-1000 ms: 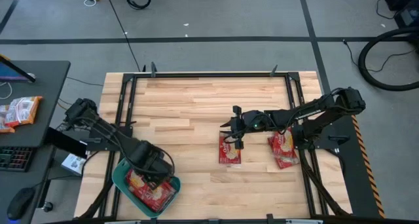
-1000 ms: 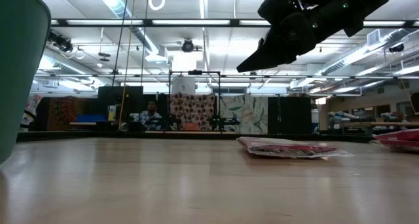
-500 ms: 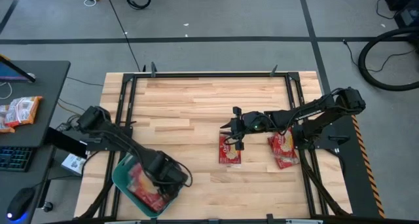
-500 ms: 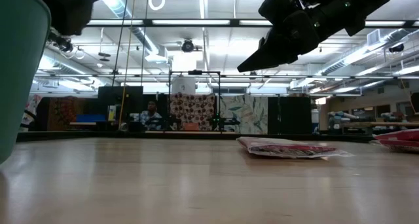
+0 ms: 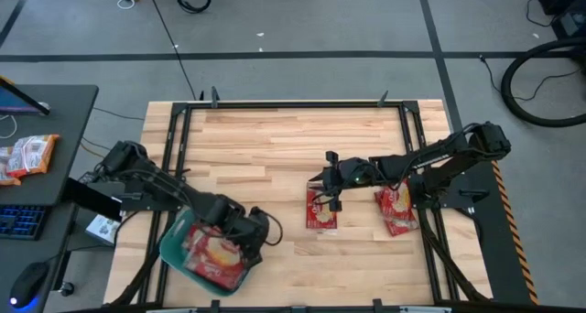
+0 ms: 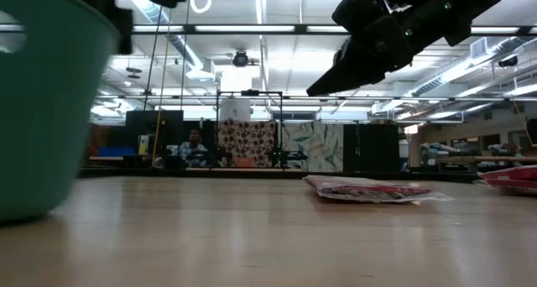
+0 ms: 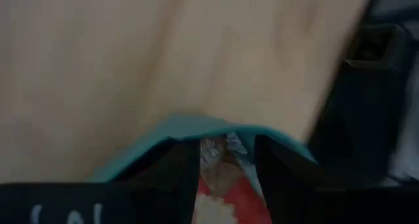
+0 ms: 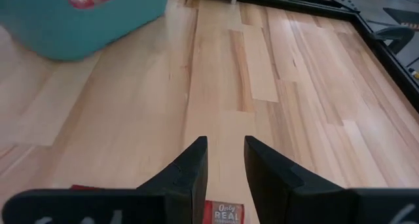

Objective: Sort popcorn bags into baskets
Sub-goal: Put the popcorn bag into the blue bin

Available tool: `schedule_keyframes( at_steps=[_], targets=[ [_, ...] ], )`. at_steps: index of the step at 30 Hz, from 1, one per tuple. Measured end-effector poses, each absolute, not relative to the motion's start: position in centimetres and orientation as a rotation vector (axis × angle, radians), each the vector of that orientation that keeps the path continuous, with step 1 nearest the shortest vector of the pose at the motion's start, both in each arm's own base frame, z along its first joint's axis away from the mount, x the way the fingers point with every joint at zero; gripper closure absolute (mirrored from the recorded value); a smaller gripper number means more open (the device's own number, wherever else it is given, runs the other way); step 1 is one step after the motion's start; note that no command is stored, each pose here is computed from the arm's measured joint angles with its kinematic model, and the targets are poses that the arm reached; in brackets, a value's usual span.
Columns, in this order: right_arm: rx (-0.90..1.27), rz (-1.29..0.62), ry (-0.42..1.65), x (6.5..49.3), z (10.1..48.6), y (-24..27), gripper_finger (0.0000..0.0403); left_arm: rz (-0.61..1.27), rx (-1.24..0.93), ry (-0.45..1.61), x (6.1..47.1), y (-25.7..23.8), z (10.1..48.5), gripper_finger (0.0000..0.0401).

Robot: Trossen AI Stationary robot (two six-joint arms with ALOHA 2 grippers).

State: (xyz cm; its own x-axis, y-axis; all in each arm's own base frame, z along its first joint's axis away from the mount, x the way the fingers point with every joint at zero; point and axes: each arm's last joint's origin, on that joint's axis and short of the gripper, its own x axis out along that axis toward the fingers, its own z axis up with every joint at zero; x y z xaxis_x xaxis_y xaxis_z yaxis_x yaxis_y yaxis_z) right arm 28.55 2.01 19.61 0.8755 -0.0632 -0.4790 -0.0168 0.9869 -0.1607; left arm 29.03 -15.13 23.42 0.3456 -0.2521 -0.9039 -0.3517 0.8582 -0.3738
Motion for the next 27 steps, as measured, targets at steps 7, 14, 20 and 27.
schedule_keyframes(
  at_steps=[7,14,20,27],
  targets=[
    [-0.169,-0.059,0.526,28.4,19.4,2.4,0.0298,0.016,-0.626,1.424,28.9,-12.7,23.1,0.0253],
    [-0.127,-0.076,0.529,28.4,19.4,2.5,0.0298,-0.09,-0.55,1.577,28.1,-11.6,23.6,0.0253],
    [-0.076,-0.099,0.626,27.8,18.6,2.8,0.0298,0.104,-0.192,1.525,28.0,-9.5,26.1,0.0253],
    [-0.042,-0.149,0.796,26.3,17.2,4.1,0.0298,0.238,0.271,1.302,29.8,-7.9,26.3,0.0253]
  ],
)
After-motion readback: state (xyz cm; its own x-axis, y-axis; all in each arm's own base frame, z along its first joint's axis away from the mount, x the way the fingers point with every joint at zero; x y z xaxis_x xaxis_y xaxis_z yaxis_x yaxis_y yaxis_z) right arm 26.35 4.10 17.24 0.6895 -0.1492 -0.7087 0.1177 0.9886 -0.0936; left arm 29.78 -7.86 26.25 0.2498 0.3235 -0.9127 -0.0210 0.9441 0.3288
